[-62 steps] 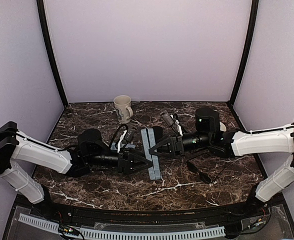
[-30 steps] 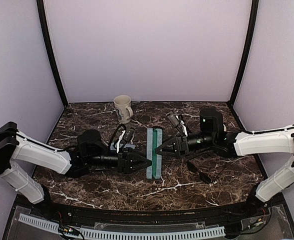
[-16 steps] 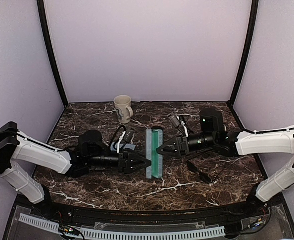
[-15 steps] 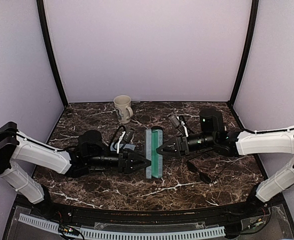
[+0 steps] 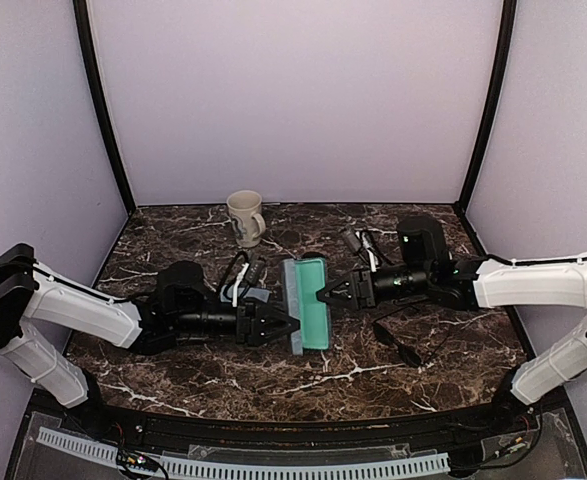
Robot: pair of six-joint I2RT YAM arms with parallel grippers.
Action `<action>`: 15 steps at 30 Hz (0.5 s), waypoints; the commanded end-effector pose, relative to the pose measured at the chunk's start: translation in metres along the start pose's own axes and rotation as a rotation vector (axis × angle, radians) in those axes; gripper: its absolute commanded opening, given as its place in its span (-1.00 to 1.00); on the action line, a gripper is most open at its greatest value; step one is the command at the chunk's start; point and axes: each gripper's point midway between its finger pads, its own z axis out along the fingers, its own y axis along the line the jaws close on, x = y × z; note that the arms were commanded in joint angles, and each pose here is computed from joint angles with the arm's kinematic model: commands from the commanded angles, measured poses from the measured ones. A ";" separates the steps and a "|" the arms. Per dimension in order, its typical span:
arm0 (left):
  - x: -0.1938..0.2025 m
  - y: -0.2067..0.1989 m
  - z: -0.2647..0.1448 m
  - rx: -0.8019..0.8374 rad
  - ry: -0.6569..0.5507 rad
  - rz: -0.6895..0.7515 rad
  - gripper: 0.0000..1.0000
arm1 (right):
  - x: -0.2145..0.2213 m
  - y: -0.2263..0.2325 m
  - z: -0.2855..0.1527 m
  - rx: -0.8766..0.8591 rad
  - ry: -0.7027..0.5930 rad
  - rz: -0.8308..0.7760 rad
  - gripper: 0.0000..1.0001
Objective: Organize the sunglasses
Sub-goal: Open the sunglasses case.
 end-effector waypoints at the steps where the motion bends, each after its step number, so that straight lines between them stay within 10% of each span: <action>1: -0.030 -0.110 -0.021 0.387 -0.086 0.271 -1.00 | 0.005 -0.072 -0.007 0.298 -0.027 0.083 -0.07; 15: -0.038 -0.076 -0.018 0.202 -0.148 0.210 -1.00 | -0.002 -0.021 -0.006 0.013 -0.091 0.029 -0.07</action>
